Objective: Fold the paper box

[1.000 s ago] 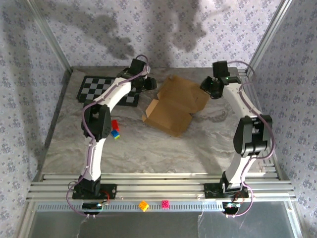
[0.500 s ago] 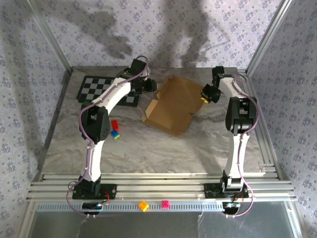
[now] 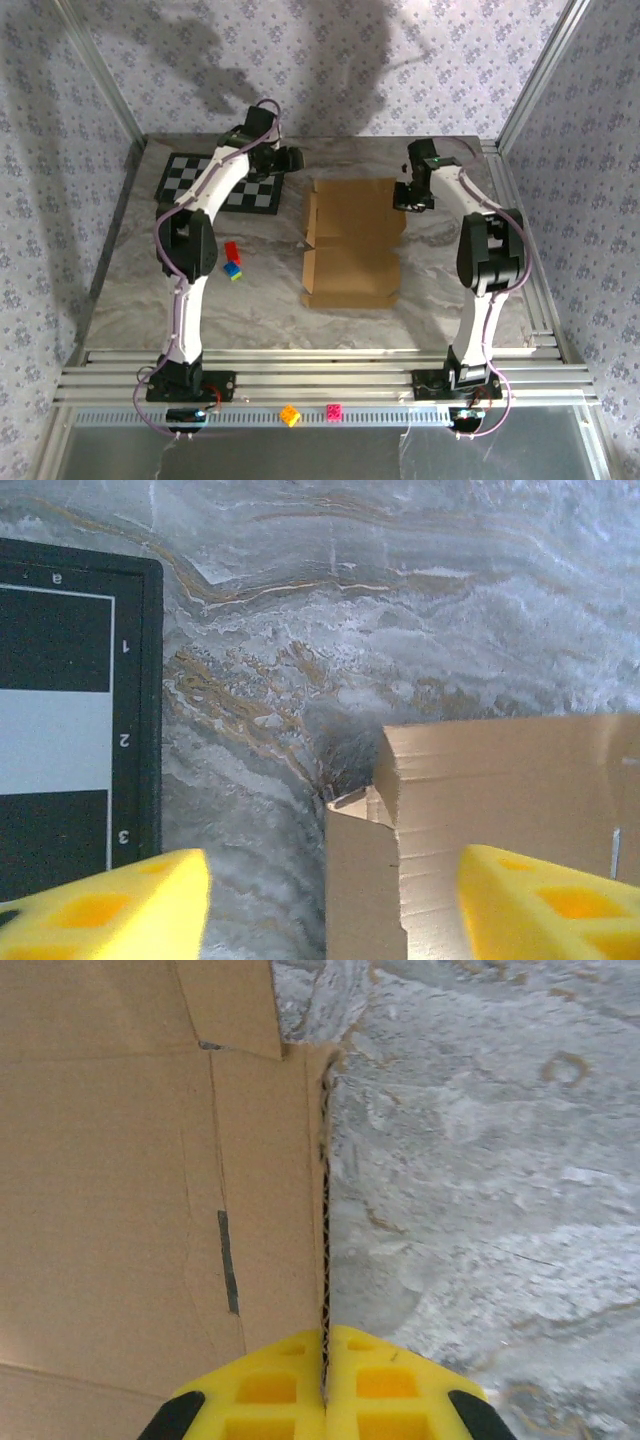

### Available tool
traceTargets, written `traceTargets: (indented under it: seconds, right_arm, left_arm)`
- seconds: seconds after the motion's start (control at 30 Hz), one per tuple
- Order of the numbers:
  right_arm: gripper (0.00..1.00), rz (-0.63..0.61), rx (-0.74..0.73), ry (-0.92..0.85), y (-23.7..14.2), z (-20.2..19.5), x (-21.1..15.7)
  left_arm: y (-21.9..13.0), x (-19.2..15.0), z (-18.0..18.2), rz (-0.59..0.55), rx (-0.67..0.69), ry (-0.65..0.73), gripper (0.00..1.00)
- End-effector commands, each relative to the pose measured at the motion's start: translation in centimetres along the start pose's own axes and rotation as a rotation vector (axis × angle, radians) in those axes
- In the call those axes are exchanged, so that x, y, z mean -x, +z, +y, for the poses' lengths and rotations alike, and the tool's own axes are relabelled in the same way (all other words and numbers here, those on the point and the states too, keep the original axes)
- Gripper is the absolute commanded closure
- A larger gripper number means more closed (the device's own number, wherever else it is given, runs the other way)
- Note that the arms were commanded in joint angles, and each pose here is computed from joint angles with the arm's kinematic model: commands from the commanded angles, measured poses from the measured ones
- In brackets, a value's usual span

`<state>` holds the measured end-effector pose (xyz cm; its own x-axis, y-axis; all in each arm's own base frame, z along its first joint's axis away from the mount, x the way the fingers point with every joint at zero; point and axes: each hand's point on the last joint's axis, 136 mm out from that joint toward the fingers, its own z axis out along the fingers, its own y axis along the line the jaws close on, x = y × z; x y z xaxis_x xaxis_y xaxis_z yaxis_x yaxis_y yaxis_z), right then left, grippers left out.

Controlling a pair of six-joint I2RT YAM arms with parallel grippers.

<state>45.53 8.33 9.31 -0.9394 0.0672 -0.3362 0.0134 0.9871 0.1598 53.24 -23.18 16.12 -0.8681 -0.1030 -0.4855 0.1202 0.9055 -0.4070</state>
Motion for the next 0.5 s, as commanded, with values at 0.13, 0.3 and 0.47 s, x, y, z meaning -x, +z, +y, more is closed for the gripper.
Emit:
traceTargets:
  seconds: [0.13, 0.3, 0.47]
  right_arm:
    - [1.0, -0.066, -0.013, -0.037, -0.9, -0.3, 1.5]
    - [1.0, -0.073, -0.013, -0.049, -1.1, -0.1, 2.0]
    - [1.0, -0.081, 0.001, -0.054, -1.3, 0.2, 2.1]
  left_arm:
    - [1.3, -4.7, -1.7, 0.151, -0.019, -0.009, 0.3]
    - [2.2, -6.7, -3.5, 0.204, 0.005, 0.026, 0.29]
    - [3.2, -8.9, -1.8, 0.272, 0.194, 0.087, 0.3]
